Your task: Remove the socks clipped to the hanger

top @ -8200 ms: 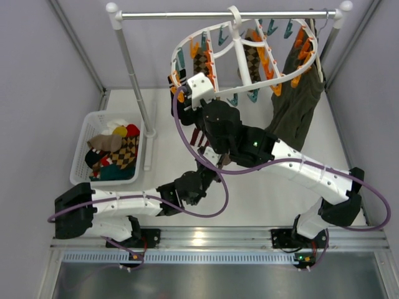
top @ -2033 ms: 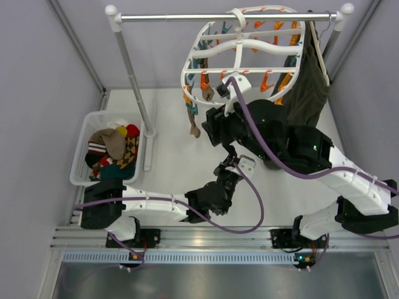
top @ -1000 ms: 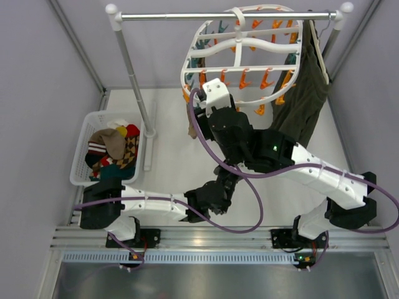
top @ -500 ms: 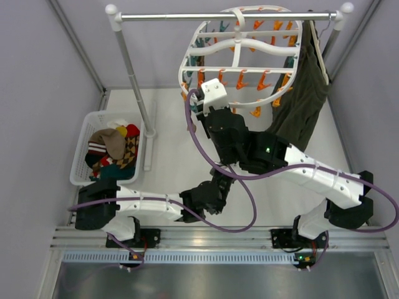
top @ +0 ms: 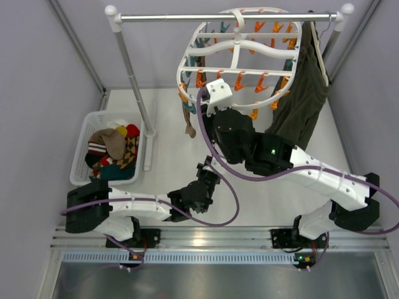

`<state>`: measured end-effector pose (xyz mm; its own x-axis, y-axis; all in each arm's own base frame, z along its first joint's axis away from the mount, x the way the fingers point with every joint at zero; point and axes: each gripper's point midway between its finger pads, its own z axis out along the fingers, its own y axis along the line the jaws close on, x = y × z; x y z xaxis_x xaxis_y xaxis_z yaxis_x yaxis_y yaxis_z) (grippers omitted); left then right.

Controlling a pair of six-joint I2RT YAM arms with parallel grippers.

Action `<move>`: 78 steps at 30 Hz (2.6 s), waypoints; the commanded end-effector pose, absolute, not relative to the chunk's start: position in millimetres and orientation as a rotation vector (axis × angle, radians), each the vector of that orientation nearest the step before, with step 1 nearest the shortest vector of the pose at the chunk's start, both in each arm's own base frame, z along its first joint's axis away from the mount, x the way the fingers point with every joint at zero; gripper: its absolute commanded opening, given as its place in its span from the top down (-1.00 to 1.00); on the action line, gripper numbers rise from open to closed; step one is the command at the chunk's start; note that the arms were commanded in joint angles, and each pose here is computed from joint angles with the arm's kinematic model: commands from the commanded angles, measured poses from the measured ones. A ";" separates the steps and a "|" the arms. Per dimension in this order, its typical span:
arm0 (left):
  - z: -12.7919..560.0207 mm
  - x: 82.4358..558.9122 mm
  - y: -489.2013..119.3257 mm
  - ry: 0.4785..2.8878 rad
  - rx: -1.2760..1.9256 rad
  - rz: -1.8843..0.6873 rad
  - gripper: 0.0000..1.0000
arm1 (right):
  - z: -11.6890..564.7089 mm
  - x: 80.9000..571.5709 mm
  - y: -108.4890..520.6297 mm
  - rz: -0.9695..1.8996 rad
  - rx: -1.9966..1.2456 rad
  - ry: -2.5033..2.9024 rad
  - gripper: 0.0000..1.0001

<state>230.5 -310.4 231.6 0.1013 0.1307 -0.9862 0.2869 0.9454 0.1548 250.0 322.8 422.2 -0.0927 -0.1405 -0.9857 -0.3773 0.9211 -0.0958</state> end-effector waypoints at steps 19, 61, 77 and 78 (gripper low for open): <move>296.1 266.9 -47.1 1.537 -0.548 0.096 1.00 | 434.6 231.1 292.5 0.574 -0.372 1.570 0.86; 364.5 313.3 -136.0 1.483 0.011 -0.757 -0.97 | 437.5 218.2 248.4 0.625 -0.383 1.535 -0.07; 322.0 322.0 -217.2 1.261 0.349 -0.669 -0.97 | 439.1 207.1 246.8 0.664 -0.428 1.534 -0.69; 317.9 331.6 -215.7 1.278 0.330 -0.638 -0.97 | 438.7 207.1 247.5 0.665 -0.432 1.534 -0.73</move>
<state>305.3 -225.4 290.1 -0.0151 -0.2537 -0.9672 0.6765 0.7096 -0.1967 211.9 250.6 428.2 -0.0891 0.0988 -0.9911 -0.6178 0.7750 0.1328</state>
